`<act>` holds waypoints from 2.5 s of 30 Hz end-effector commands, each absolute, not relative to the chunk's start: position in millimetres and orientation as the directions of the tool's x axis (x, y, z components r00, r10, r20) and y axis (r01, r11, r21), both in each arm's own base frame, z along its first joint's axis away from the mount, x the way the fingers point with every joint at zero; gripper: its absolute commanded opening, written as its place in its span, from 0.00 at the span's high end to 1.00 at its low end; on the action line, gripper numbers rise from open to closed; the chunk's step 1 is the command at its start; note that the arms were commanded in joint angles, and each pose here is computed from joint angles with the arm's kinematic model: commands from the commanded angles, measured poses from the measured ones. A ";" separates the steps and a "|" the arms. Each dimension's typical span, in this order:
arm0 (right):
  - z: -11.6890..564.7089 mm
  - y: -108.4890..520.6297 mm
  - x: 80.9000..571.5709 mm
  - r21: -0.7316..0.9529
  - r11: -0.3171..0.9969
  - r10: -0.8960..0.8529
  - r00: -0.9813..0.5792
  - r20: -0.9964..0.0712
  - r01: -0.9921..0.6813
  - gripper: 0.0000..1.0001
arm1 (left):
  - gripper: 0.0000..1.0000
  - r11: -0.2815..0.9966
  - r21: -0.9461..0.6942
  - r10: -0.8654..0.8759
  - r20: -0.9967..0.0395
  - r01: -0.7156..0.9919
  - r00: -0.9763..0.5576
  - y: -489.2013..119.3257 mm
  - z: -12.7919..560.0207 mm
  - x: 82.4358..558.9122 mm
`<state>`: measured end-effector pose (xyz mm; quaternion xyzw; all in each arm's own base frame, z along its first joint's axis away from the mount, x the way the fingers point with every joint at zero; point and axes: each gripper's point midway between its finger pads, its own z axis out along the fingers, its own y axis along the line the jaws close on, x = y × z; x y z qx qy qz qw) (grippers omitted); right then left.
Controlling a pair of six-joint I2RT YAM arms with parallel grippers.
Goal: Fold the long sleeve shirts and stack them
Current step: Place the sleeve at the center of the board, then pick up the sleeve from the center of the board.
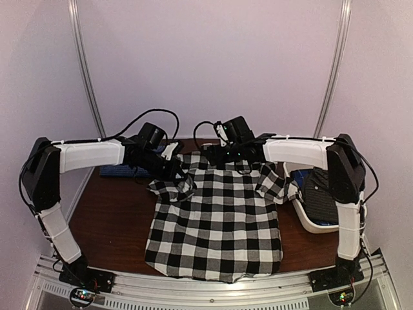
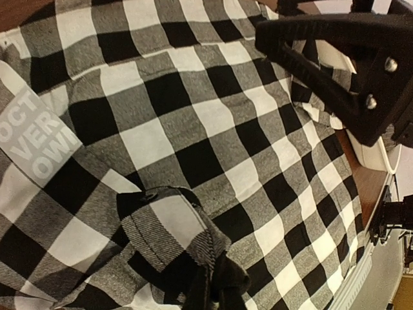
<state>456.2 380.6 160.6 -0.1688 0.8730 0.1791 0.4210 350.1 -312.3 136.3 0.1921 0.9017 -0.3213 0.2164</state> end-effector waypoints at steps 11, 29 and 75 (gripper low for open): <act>196.8 358.9 455.3 0.138 0.895 -0.135 -0.554 -0.822 -0.423 0.17 | 0.55 0.731 -0.496 0.126 -0.578 0.469 -0.806 -323.9 161.0 362.9; 193.2 392.9 428.9 0.089 0.856 -0.240 -0.545 -0.804 -0.509 0.12 | 0.30 0.807 -0.486 -0.023 -0.594 0.336 -0.804 -261.2 184.1 351.5; 115.7 476.6 387.3 -0.200 0.740 -0.584 -0.468 -0.663 -0.642 0.17 | 0.42 0.827 -0.554 -0.214 -0.463 0.093 -0.860 -172.6 110.9 338.2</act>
